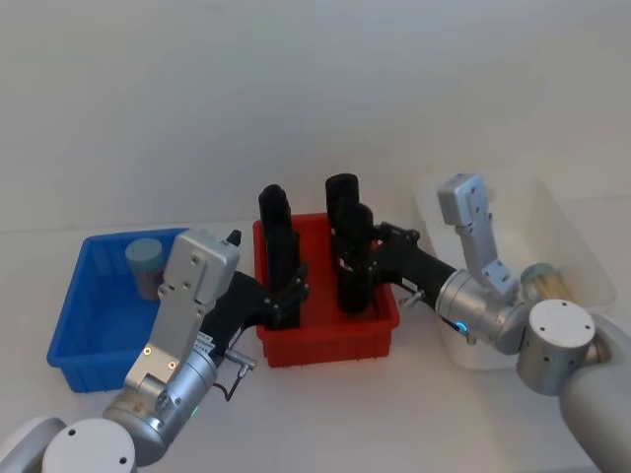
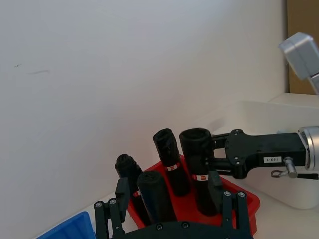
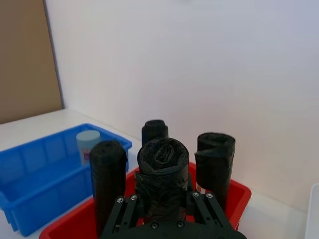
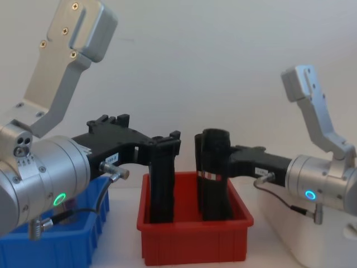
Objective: Pick the cotton swabs from the blue box and place them into the white box.
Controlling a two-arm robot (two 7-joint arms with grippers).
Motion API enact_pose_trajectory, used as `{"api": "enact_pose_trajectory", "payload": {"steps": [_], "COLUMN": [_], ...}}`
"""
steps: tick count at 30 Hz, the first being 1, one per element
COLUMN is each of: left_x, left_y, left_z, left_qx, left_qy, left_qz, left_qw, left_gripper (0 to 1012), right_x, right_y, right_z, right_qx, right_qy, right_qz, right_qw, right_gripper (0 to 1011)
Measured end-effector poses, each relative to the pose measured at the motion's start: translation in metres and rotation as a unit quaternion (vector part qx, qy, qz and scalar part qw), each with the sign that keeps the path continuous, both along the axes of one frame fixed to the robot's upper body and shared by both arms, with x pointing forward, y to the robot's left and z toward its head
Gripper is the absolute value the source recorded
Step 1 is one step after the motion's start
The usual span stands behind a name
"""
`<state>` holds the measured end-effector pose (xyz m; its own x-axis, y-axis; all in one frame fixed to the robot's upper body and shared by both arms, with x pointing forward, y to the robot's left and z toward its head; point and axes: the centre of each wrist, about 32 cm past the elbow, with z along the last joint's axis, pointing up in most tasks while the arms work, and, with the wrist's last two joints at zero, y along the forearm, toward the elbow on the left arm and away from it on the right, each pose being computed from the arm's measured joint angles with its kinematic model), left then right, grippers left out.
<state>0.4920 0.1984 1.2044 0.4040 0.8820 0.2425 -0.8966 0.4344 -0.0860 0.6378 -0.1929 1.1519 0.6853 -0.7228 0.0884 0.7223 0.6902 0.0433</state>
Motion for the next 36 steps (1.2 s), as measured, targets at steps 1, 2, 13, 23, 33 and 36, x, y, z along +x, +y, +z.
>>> {"api": "enact_pose_trajectory", "payload": {"steps": [1, 2, 13, 23, 33, 36], "left_x": [0.0000, 0.0000, 0.0000, 0.0000, 0.0000, 0.0000], "left_y": [0.0000, 0.0000, 0.0000, 0.0000, 0.0000, 0.0000], "left_z": [0.0000, 0.0000, 0.0000, 0.0000, 0.0000, 0.0000], "left_qx": [0.000, 0.000, 0.000, 0.000, 0.000, 0.000], "left_qy": [0.000, 0.000, 0.000, 0.000, 0.000, 0.000], "left_qz": [0.000, 0.000, 0.000, 0.000, 0.000, 0.000], "left_qw": [1.0000, 1.0000, 1.0000, 1.0000, 1.0000, 1.0000], "left_gripper": [1004, 1004, 1004, 1004, 1004, 1004], "right_x": [-0.001, -0.003, -0.035, -0.062, -0.082, -0.086], "right_y": [0.000, -0.001, -0.005, -0.011, -0.023, -0.028], "right_z": [0.001, 0.003, 0.031, 0.049, 0.066, 0.070], "right_qx": [0.002, 0.004, 0.041, 0.057, 0.055, 0.051], "right_qy": [-0.004, -0.008, -0.058, -0.074, -0.073, -0.070], "right_qz": [-0.001, -0.001, -0.026, -0.068, -0.125, -0.139], "right_qw": [1.0000, 1.0000, 0.9972, 0.9933, 0.9879, 0.9864], "right_gripper": [419, 416, 369, 358, 358, 358]}}
